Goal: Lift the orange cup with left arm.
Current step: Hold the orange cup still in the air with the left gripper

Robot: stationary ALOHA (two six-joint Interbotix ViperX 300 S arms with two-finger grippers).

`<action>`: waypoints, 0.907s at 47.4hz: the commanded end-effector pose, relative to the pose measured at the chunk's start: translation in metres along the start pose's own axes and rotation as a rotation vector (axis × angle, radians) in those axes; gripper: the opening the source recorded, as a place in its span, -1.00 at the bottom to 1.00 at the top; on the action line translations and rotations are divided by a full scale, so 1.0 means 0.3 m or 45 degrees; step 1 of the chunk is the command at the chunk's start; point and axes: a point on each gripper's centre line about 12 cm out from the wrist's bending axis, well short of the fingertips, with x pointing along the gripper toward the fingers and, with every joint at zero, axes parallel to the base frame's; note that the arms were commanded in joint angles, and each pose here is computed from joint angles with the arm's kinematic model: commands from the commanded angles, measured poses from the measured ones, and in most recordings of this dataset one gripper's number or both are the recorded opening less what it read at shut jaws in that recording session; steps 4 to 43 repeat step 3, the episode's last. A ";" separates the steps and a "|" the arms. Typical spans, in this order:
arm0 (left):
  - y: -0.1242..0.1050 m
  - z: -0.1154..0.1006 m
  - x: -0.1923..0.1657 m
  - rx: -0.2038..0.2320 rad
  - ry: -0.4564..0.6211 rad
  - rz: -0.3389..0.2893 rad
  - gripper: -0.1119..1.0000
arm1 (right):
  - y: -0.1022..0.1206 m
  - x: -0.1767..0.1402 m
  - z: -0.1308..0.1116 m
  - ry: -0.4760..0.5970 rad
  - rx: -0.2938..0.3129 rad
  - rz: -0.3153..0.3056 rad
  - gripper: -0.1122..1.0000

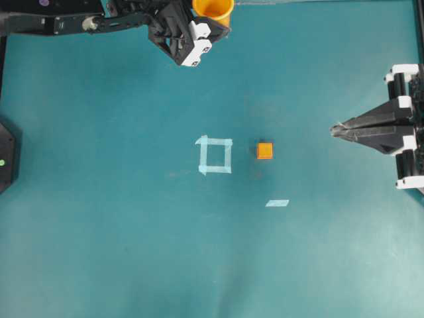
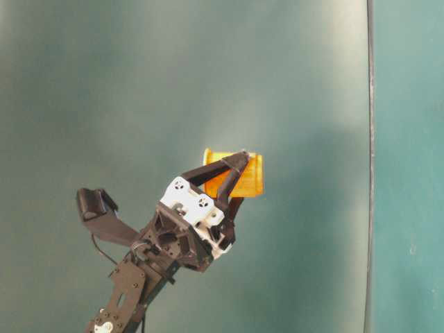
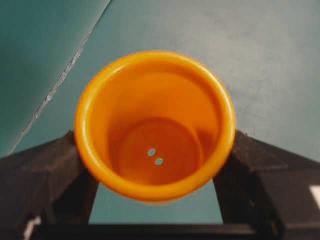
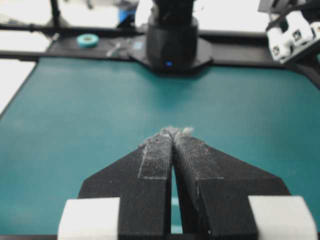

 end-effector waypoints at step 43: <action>-0.009 0.067 -0.042 0.006 -0.076 -0.008 0.33 | 0.001 0.006 0.045 -0.047 -0.004 0.002 -0.79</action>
